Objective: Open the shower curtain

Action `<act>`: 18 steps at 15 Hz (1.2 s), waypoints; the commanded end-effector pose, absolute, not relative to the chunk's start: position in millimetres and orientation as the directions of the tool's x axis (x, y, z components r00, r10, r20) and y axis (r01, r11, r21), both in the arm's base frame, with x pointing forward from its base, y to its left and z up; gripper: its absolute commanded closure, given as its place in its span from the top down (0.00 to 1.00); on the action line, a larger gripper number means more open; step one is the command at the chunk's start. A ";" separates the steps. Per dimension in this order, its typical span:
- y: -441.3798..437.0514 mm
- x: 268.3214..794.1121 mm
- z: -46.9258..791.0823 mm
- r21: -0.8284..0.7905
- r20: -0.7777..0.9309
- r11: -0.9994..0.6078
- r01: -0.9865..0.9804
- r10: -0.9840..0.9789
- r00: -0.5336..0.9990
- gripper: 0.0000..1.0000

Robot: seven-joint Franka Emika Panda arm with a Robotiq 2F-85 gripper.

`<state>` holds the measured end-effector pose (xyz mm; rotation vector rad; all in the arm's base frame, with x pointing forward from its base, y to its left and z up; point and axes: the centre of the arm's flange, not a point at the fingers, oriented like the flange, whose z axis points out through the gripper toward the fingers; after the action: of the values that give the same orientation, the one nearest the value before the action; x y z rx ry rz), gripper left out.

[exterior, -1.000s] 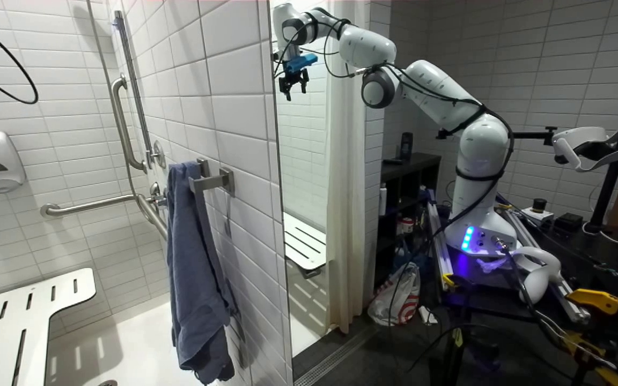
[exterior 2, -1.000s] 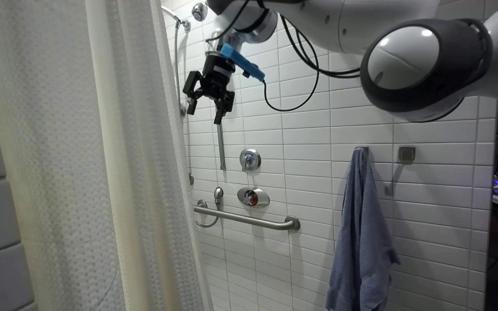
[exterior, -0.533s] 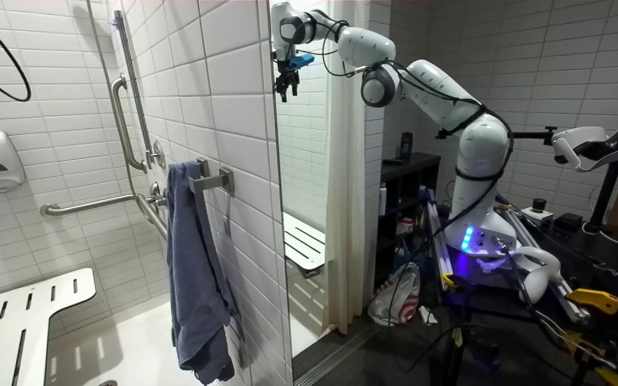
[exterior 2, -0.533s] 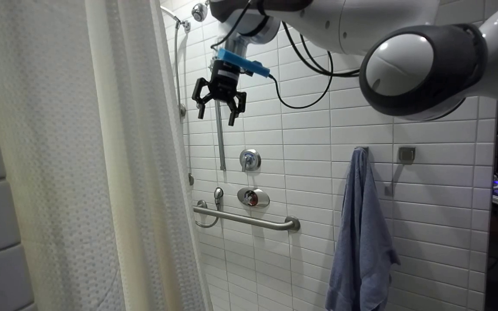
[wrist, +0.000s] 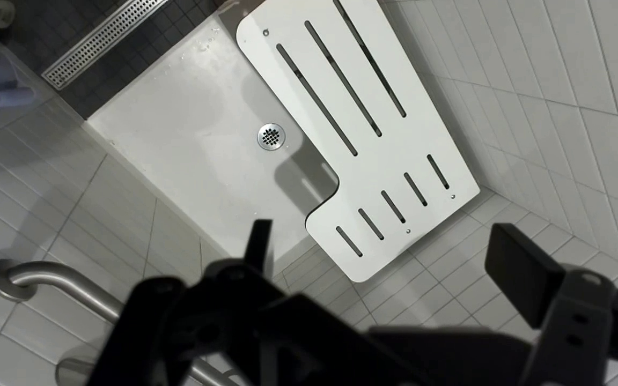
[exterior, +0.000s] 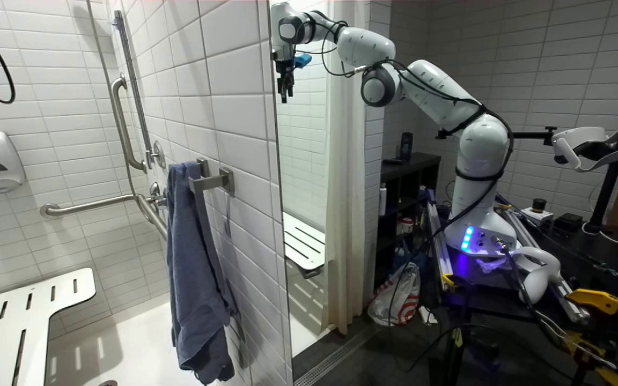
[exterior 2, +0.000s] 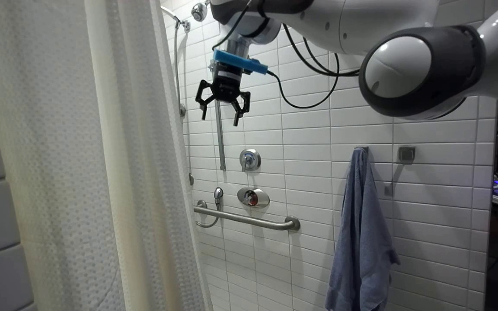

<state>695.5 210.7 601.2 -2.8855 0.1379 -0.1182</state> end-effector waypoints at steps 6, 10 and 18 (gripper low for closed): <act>210.6 694.7 603.5 -0.253 0.070 -0.963 -0.090 -0.111 0.991 1.00; 200.4 703.8 605.3 -0.242 0.050 -0.964 -0.109 -0.125 0.991 1.00; 146.0 665.4 612.4 -0.240 0.079 -0.952 -0.190 -0.214 0.974 1.00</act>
<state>703.4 164.8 610.4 -2.8807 0.2412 -0.1383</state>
